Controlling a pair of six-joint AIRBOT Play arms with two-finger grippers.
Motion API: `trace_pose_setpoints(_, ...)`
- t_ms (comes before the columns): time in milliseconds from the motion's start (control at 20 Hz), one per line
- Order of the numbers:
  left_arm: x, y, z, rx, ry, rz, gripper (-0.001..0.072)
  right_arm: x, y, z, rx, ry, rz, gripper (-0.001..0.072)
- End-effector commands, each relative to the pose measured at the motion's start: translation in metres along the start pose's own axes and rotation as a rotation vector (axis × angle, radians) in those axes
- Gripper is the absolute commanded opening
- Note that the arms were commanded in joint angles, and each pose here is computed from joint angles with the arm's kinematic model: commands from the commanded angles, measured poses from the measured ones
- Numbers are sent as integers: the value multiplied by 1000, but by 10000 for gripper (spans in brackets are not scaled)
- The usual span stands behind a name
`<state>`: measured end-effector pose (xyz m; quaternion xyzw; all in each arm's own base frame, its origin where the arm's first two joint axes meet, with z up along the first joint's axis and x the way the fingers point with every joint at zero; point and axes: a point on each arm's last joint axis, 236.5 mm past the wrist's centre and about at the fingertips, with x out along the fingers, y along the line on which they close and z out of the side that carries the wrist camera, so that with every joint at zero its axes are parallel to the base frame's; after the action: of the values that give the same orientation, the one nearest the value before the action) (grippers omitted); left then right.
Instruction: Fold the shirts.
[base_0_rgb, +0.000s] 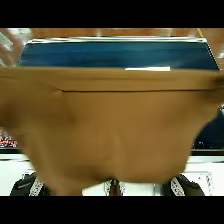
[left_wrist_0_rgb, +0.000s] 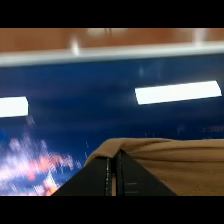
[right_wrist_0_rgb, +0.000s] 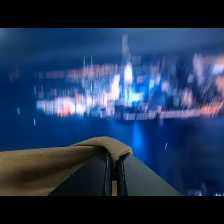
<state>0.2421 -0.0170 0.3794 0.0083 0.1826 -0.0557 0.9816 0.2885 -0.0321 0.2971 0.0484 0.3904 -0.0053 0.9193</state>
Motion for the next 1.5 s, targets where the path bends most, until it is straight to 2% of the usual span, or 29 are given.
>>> trace_pose_setpoints(0,100,29,-100,-175,248,-35,35,115,-22,-40,87,250,34,63)
trace_pose_setpoints(150,202,47,-166,-428,293,-73,35,227,-23,-39,134,237,78,62)
trace_pose_setpoints(200,230,53,-180,-466,293,-75,35,264,-18,-30,123,198,81,63)
trace_pose_setpoints(350,309,60,-199,-421,272,-104,36,348,19,12,69,-24,92,63)
trace_pose_setpoints(500,367,55,-210,-412,279,-107,35,391,52,52,36,-274,94,63)
trace_pose_setpoints(600,397,51,-214,-398,265,-91,35,411,58,56,34,-340,86,63)
trace_pose_setpoints(850,433,44,-227,-377,238,-49,36,450,43,12,50,-207,68,63)
trace_pose_setpoints(1050,434,36,-252,-343,316,-78,35,457,33,-20,61,-73,67,63)
trace_pose_setpoints(1250,398,13,-304,-314,590,-216,35,449,11,-57,111,108,63,63)
trace_pose_setpoints(1450,346,11,-358,-336,911,-227,35,439,8,-103,136,309,78,63)
